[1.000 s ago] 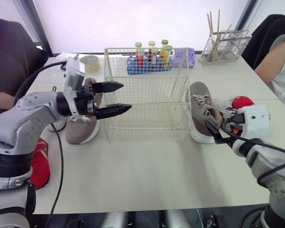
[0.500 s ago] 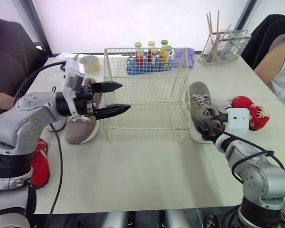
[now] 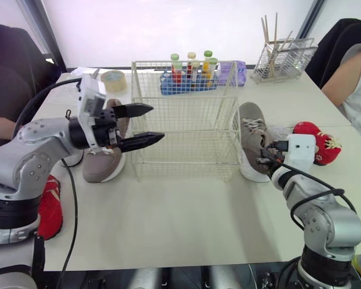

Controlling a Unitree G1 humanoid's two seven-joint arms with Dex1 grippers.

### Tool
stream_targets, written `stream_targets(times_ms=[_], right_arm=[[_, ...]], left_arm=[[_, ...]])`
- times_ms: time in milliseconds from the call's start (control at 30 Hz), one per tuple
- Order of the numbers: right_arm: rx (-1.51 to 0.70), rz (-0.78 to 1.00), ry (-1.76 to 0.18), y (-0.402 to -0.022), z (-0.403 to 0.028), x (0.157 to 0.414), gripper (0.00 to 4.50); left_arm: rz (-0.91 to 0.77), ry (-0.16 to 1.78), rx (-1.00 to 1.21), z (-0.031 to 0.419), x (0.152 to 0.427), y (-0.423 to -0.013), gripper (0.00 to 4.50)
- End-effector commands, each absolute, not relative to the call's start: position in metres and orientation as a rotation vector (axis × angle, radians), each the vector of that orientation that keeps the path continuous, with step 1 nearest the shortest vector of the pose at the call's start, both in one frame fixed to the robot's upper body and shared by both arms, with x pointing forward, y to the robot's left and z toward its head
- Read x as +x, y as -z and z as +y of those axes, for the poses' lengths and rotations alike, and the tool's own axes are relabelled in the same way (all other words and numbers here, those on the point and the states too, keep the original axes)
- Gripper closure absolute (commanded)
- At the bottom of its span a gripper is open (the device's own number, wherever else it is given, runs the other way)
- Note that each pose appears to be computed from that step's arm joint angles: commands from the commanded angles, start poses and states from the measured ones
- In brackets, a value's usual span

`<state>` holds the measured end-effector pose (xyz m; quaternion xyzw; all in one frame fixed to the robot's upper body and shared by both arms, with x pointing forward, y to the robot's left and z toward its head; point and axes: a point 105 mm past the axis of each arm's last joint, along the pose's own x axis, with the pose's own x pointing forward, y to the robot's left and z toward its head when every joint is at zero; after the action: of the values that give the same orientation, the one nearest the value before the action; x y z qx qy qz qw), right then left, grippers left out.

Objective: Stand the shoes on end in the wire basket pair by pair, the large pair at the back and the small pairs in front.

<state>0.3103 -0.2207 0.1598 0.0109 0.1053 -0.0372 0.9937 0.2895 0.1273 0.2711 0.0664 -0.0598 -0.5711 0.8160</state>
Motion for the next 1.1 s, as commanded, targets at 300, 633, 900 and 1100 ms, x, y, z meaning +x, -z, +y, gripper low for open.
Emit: stream_targets(times_ms=[300, 633, 900, 1100], right_arm=[[-0.113, -0.407, 0.021, -0.36, -0.218, 0.306, 4.31], [-0.834, -0.662, -0.573, -0.411, -0.165, 0.275, 4.31], [-1.245, -0.788, -0.825, -0.4, -0.141, 0.275, 4.31], [-1.34, -0.902, -0.927, -0.392, -0.119, 0.277, 4.31]], left_arm=[[-0.257, 1.233, 0.127, 0.124, 0.297, -0.316, 0.0], [-0.214, 1.247, 0.009, 0.164, 0.306, -0.35, 0.0], [-0.162, 1.112, 0.026, 0.222, 0.311, -0.375, 0.0], [-0.136, 1.141, 0.037, 0.217, 0.31, -0.372, 0.0]])
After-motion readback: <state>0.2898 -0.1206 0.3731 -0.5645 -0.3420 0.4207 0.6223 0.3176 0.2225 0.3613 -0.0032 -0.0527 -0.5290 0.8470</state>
